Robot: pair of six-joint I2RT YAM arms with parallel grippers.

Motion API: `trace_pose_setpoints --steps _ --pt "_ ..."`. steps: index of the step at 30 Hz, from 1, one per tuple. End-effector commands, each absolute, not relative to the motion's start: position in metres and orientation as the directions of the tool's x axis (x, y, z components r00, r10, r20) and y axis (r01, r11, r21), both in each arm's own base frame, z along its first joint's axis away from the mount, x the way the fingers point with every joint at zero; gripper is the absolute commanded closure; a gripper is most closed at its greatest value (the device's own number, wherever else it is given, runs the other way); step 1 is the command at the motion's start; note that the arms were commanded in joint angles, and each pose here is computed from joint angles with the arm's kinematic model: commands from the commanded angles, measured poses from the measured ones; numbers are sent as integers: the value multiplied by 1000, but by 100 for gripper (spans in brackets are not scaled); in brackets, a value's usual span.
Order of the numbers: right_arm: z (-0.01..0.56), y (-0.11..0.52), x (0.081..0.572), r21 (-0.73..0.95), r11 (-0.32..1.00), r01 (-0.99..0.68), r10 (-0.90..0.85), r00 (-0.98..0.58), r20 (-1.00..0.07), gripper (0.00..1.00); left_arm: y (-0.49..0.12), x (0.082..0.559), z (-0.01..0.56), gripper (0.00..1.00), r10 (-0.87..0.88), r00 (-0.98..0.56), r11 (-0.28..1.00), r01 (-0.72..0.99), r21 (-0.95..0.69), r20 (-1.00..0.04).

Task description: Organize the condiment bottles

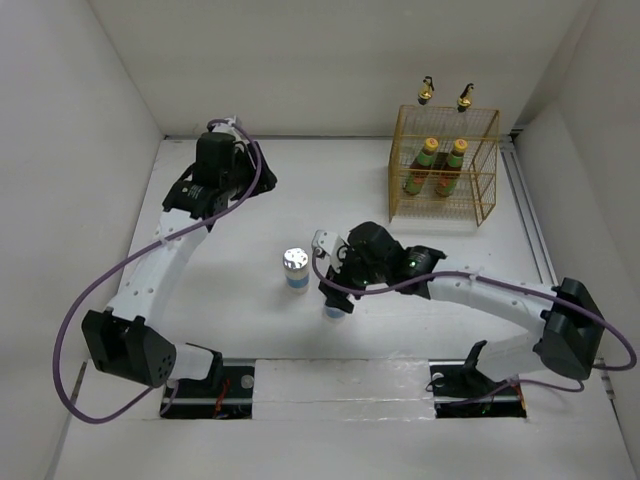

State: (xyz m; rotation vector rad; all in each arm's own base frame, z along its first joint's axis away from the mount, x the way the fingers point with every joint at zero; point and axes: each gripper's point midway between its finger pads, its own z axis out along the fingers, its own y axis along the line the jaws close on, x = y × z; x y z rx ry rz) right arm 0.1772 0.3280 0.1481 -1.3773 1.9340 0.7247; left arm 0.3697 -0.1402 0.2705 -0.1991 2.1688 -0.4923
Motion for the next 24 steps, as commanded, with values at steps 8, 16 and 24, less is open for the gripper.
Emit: trace_pose_setpoints --steps 8,16,24 --pt "207 325 222 -50 496 -867 -484 -228 -844 76 -136 368 283 48 -313 -560 910 53 -411 -767" --pt "332 225 316 -135 733 -667 -315 -158 -936 81 -142 375 287 48 -315 -552 903 76 -424 -772" --pt "351 140 403 -162 841 -516 -292 -180 -939 81 -145 379 281 48 -320 -564 899 74 -433 -761"
